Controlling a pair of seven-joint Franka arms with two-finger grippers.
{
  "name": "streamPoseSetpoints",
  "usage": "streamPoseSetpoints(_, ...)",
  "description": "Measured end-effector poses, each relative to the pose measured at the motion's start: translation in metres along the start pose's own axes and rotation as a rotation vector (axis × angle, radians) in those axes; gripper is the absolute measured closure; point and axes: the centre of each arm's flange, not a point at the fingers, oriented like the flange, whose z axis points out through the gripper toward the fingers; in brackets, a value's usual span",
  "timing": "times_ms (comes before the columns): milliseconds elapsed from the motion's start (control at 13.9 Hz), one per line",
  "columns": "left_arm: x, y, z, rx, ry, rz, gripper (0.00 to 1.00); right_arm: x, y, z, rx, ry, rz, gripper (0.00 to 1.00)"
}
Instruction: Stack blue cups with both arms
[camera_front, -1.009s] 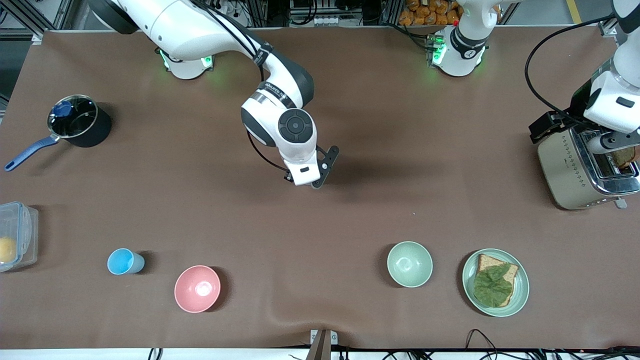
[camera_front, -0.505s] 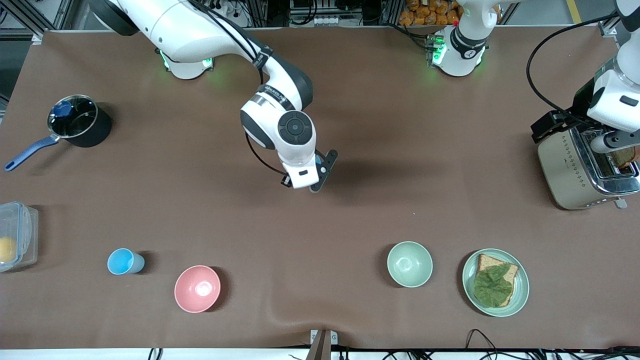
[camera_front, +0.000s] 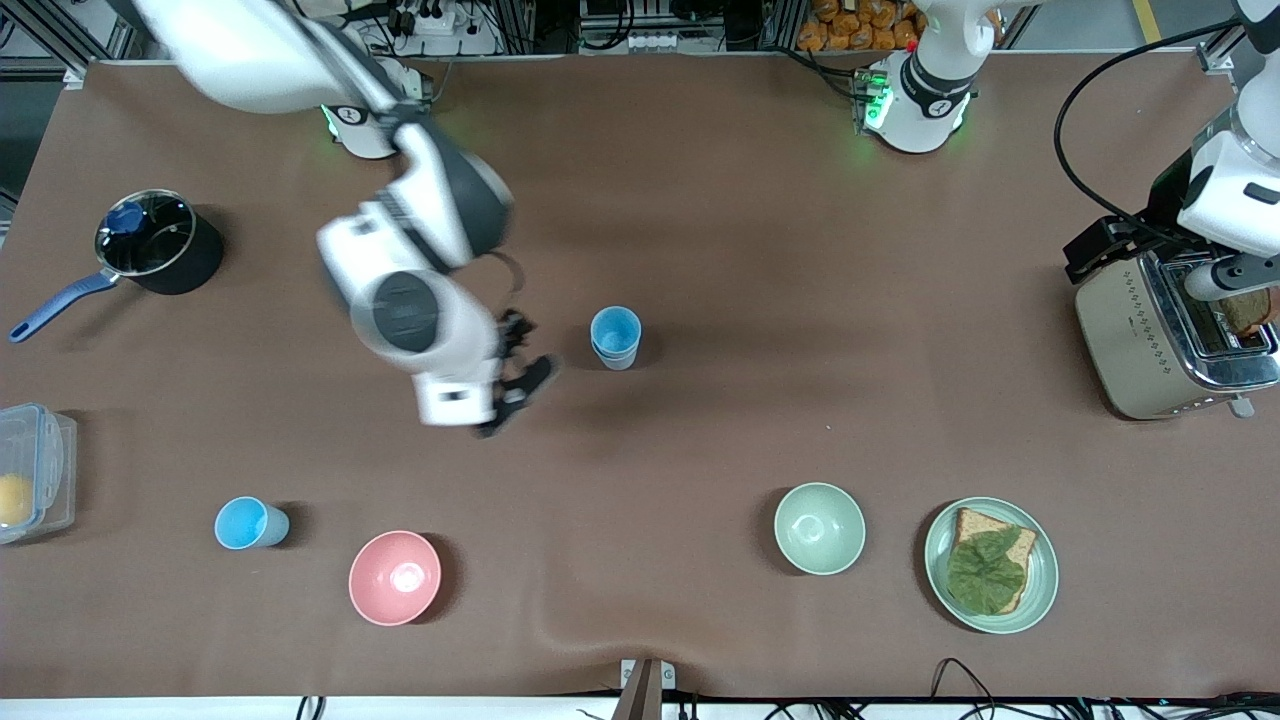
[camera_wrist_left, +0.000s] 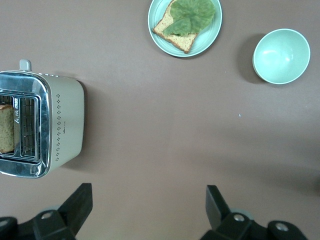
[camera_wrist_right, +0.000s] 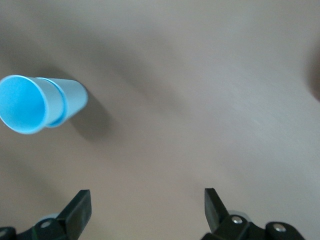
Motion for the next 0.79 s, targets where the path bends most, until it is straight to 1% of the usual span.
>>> streamPoseSetpoints(144, 0.0, 0.0, 0.0, 0.0, 0.0, 0.0, 0.0, -0.032, 0.048, -0.035, -0.002, 0.037, 0.089, 0.0)
streamPoseSetpoints(288, 0.001, 0.002, -0.001, -0.002, 0.004, 0.004, 0.0, -0.07, 0.098, -0.065, 0.012, 0.077, 0.19, 0.0)
streamPoseSetpoints(432, 0.001, 0.002, -0.003, -0.003, 0.008, 0.021, 0.0, -0.111, 0.141, -0.091, 0.002, 0.098, 0.282, 0.0)
streamPoseSetpoints(577, 0.001, 0.001, -0.005, -0.005, 0.013, 0.045, 0.0, -0.149, 0.167, -0.113, -0.012, 0.096, 0.372, 0.0)
streamPoseSetpoints(793, 0.001, 0.0, -0.005, -0.005, 0.013, 0.06, 0.0, -0.205, 0.192, -0.139, 0.006, 0.085, 0.498, 0.0)
